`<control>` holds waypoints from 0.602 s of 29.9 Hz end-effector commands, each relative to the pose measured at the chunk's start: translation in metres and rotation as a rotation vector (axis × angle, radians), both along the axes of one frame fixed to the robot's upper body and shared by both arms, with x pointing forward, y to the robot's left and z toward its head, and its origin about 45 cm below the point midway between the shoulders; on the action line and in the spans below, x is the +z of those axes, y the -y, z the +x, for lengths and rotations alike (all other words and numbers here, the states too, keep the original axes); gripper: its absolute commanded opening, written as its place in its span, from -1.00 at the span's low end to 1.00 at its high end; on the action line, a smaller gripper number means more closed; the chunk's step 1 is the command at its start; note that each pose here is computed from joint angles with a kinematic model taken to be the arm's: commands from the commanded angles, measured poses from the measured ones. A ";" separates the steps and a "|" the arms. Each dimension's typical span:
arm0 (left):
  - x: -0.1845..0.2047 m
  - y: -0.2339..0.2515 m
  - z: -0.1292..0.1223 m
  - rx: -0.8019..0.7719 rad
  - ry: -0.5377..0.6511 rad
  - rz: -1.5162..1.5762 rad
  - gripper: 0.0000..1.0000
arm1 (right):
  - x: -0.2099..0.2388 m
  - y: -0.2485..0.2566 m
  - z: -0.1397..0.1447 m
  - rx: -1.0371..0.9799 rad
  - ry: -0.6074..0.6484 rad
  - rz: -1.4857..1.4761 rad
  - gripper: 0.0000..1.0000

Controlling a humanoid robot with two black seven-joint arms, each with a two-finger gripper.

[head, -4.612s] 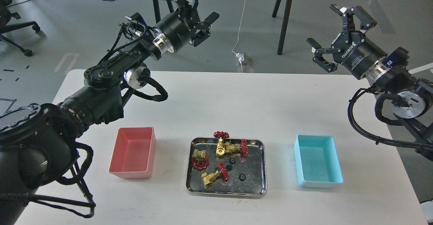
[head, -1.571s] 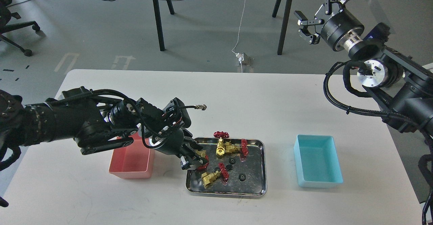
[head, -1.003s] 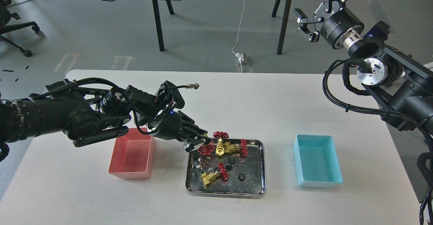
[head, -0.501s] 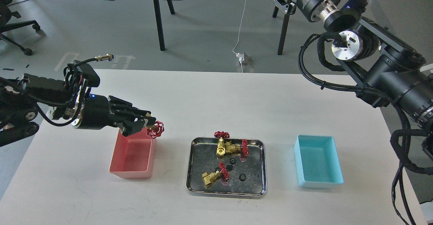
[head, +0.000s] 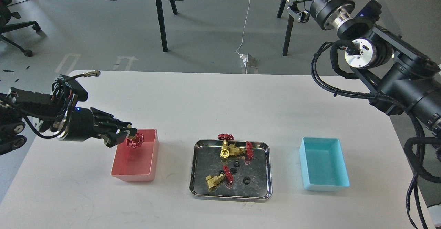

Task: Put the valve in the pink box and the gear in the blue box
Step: 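Lower the valve into the pink box, open the left gripper, withdraw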

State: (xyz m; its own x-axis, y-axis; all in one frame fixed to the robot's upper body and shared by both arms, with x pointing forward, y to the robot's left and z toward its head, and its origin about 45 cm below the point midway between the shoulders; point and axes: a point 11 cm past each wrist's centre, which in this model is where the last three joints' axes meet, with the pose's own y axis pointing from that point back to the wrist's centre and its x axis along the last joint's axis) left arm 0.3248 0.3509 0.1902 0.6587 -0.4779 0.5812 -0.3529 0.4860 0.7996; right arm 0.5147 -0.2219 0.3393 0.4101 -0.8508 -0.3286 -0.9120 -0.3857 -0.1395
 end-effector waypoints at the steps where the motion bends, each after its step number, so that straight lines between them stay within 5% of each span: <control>1: -0.015 0.003 -0.002 -0.003 -0.022 0.003 -0.83 | -0.007 0.006 -0.001 -0.011 -0.013 -0.002 1.00; 10: -0.042 0.005 0.002 0.011 -0.049 0.023 -0.69 | -0.008 0.019 -0.002 -0.035 -0.012 0.024 1.00; 13: -0.042 0.006 0.002 0.011 -0.049 0.020 -0.20 | 0.001 0.029 -0.002 -0.063 0.035 0.057 1.00; 18: -0.042 0.009 0.001 0.006 -0.052 0.013 0.33 | 0.014 0.053 -0.006 -0.176 0.180 0.194 1.00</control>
